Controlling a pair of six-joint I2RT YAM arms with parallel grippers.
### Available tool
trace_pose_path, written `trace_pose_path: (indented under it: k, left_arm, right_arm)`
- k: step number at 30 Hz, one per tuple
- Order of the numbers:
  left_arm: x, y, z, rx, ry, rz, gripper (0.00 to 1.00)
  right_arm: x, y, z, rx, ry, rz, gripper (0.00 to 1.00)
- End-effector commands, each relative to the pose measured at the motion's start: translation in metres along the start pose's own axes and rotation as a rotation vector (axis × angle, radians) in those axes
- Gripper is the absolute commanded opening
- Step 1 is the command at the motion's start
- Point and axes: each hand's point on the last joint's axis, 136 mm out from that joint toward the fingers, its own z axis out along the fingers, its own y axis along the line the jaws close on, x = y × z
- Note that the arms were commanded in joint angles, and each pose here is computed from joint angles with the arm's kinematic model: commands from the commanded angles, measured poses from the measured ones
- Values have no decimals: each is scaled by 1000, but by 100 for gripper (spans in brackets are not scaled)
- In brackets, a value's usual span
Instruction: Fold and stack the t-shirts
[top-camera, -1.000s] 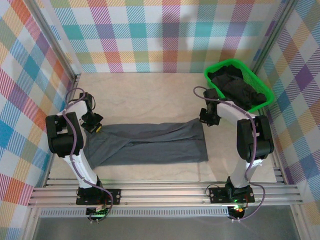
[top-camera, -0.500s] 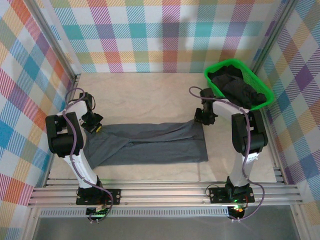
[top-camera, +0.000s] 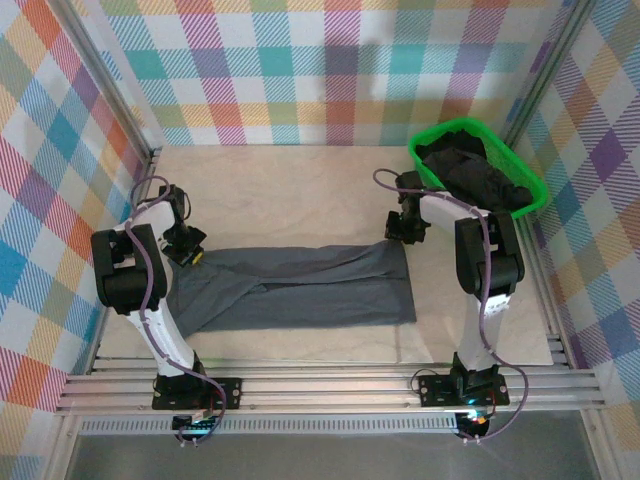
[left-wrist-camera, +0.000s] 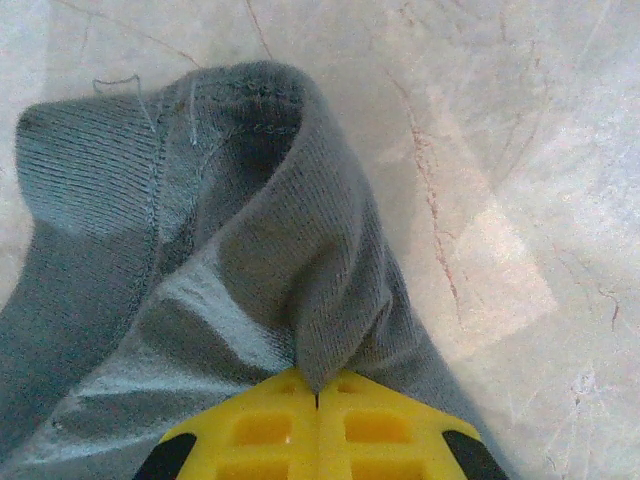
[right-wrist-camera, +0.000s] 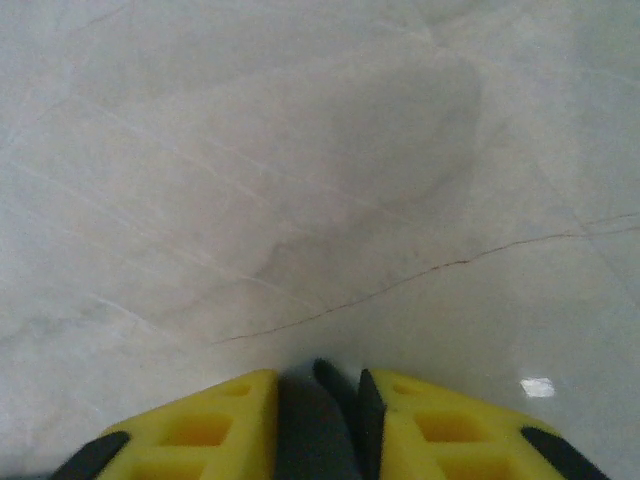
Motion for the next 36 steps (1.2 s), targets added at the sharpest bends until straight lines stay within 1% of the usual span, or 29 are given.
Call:
trace_pose_path:
  k: [1,4,5,6,12,16,20,25,28,29,31,33,34,36]
  left_arm:
    - [-3,6,11,-31,16,-7,0]
    - [-4,6,10,-30,15,-8,0]
    - [-4,6,10,-31,15,-8,0]
    - [-4,6,10,-32,16,-10,0]
    - [-6,7,9,-39,8,-15,0]
    - [-6,8,10,-44,6,-20,0]
    - [-6,9,11,-48,5,-26,0]
    - [-6,8,11,-47,4,-26,0]
    - [-7,5,11,-35,10,-27,0]
    - [-7,3,11,-28,14,-26,0]
    - [-6,-2,9,-12,22,-21,0]
    - [-6,-7,3,4,27,-9,1]
    - [-6,-9,-1,13,25,-4,7]
    - [-7,-15,-14,35,13,9,22]
  right_arm:
    - [6,-5,6,20,36,-4,20]
    - [7,-8,4,40,27,11,8]
    - [7,-10,3,46,20,15,3]
    - [7,-12,0,53,12,18,0]
    - [4,-23,-24,100,-66,49,0]
    - [8,-32,-37,127,-95,68,0]
    - [15,-41,-43,143,-100,87,0]
    - [27,-53,-40,170,-77,94,0]
    - [33,-48,-30,134,-37,79,0]
    - [34,-45,-27,116,-16,73,1]
    - [35,-39,-25,92,4,66,12]
    - [33,-38,-31,88,-6,72,25]
    - [33,-39,-35,94,-11,78,28]
    - [36,-45,-47,119,-20,99,34]
